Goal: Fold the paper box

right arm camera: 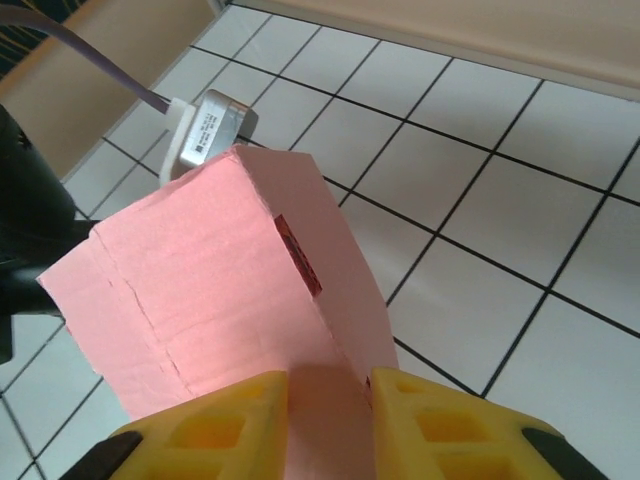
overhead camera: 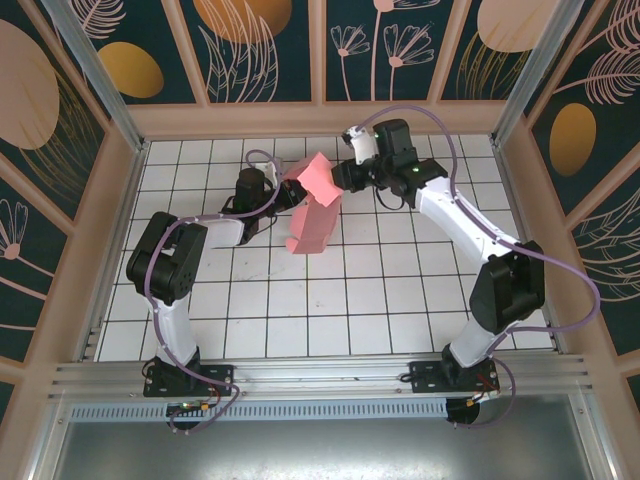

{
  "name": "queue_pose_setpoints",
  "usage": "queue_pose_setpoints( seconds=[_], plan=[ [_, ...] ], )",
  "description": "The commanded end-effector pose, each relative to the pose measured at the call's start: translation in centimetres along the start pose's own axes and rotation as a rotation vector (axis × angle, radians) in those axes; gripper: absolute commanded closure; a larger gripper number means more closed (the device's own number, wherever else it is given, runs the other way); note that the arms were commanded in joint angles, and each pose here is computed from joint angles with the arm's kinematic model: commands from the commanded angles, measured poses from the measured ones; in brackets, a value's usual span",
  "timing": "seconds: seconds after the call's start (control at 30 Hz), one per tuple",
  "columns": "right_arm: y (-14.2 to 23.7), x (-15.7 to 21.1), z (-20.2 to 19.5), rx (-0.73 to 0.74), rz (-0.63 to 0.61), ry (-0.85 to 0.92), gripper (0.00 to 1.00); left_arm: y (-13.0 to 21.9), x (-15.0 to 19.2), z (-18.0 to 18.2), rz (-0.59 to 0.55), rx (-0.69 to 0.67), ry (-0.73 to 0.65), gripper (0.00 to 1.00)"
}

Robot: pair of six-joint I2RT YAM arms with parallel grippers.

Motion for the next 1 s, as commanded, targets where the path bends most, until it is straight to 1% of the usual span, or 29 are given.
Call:
queue_pose_setpoints(
  seconds=[0.0, 0.03, 0.07, 0.13, 0.23, 0.37, 0.47, 0.57, 0.7, 0.8, 0.9, 0.97],
  plan=[
    [0.5, -0.6, -0.7, 0.137, -0.001, 0.021, 0.72, -0.1, -0.4, -0.7, -0.01, 0.04, -0.024, 1.0],
    [1.1, -0.9, -1.1, 0.16, -0.03, 0.012, 0.64, -0.1, -0.4, -0.7, -0.009, 0.041, -0.023, 1.0],
    [1.6, -1.2, -1.2, 0.171, -0.054, 0.008, 0.6, -0.1, -0.4, -0.7, -0.008, 0.042, -0.023, 1.0],
    [3.1, -1.9, -1.5, 0.2, -0.109, 0.007, 0.55, -0.1, -0.4, -0.8, -0.009, 0.043, -0.024, 1.0],
    [4.7, -2.5, -0.9, 0.205, -0.163, 0.038, 0.55, -0.1, -0.4, -0.6, -0.009, 0.039, -0.025, 1.0],
    [4.9, -2.6, 0.1, 0.176, -0.164, 0.077, 0.55, -0.3, -0.3, -0.5, -0.006, 0.041, -0.02, 1.0],
    [4.1, -2.6, 0.9, 0.128, -0.157, 0.086, 0.56, -0.3, -0.2, -0.5, -0.003, 0.045, -0.019, 1.0],
    [2.5, -2.4, 1.2, 0.101, -0.113, 0.078, 0.58, -0.4, -0.2, -0.4, -0.002, 0.043, -0.018, 1.0],
    [0.8, -1.9, 0.3, 0.133, -0.062, 0.074, 0.58, -0.3, -0.3, -0.6, -0.001, 0.045, -0.024, 1.0],
    [0.1, -1.6, 0.1, 0.132, -0.046, 0.07, 0.57, -0.4, -0.3, -0.6, 0.0, 0.042, -0.026, 1.0],
    [-0.4, -1.2, -0.5, 0.161, -0.022, 0.061, 0.57, -0.4, -0.3, -0.5, 0.003, 0.043, -0.026, 1.0],
    [-0.9, -0.9, 0.0, 0.168, -0.003, 0.073, 0.57, -0.5, -0.3, -0.5, 0.004, 0.042, -0.024, 1.0]
  ],
)
Point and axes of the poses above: each hand's point on the last joint's axis, 136 mm out from that joint toward the fingers, its own y axis back along the fingers, its own z axis along the line the jaws close on, x = y × z, the point moved 3 cm from there along y, back along the fingers, and after that the axes turned 7 degrees about y, right-handed, at the moved point
